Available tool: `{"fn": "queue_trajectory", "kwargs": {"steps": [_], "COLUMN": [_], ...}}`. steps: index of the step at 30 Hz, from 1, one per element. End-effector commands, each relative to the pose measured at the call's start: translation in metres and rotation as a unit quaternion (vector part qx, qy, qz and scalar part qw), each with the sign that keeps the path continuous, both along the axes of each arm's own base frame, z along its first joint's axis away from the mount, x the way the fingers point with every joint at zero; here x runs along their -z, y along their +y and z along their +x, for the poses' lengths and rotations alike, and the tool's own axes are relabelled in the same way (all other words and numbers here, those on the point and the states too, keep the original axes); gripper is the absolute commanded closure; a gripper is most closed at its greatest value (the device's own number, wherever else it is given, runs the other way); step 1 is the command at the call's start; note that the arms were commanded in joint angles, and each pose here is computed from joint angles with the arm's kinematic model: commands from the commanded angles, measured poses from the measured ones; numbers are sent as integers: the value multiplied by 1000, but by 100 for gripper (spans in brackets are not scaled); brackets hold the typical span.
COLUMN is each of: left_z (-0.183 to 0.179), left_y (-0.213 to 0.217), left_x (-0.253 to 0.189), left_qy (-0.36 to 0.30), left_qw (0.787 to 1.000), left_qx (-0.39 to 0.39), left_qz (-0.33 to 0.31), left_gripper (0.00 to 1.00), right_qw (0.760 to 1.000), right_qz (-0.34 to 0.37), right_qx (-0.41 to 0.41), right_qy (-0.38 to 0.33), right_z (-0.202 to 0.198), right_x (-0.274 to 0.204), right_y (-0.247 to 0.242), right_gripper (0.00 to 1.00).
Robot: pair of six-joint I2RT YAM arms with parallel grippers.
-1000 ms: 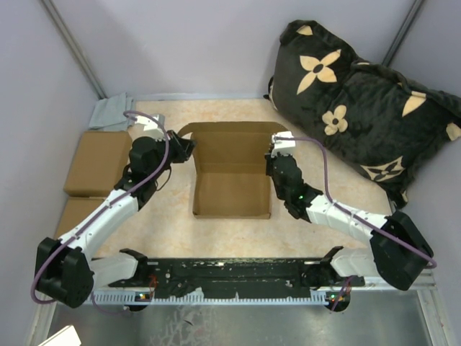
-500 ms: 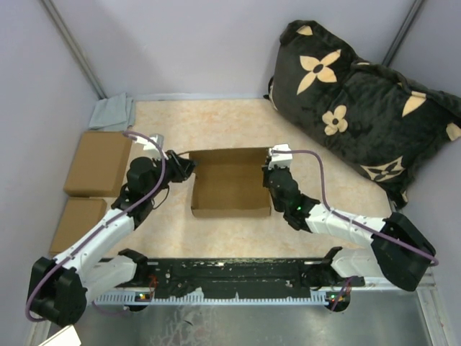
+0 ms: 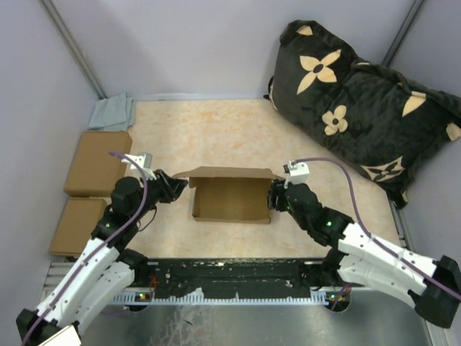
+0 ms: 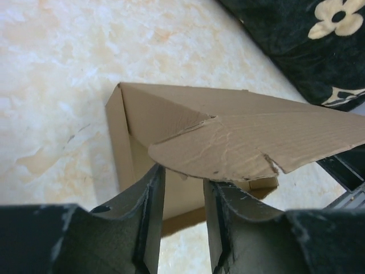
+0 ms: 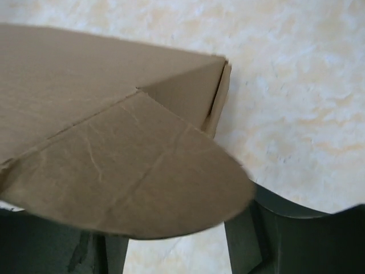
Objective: Fold the paper box
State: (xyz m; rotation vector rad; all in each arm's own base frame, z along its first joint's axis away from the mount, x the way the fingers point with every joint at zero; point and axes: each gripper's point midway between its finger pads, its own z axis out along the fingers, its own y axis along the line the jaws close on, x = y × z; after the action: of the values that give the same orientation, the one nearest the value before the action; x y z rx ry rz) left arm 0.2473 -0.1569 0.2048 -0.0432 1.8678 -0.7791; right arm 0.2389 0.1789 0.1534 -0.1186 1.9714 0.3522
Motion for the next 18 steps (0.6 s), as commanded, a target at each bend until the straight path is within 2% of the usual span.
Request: {"fn": "queue_trajectory", "kwargs": {"steps": [1,4,7,11,16,18], "left_z": [-27,-44,-62,-81,-83,-68], "left_y": [10,14,17,16,30,23], "left_x": [3,3,-4,-51,-119,-120], "left_qy": [45,69,85,39,-45,-43], "left_qw": [999,997,996,998,998,999], "left_qx": [0,9,22,41,15,19], "left_qz": [11,16,14,-31,-46,-28], "left_gripper": [58,55,55,54,51,41], "right_qw": [992,984,973,962,970,977], "right_qz": [28,67,150,221,216,193], "right_qx": [-66,-91,-109,-113,-61,-40], "right_qy": [103,136,134,113,89,75], "right_z": [-53,-79,-98,-111,-108,-96], "right_x": [13,2,-29,-72,-105,-114], "right_y": [0,-2,0,-8,-37,-40], "right_gripper": [38,32,31,31,32,30]}}
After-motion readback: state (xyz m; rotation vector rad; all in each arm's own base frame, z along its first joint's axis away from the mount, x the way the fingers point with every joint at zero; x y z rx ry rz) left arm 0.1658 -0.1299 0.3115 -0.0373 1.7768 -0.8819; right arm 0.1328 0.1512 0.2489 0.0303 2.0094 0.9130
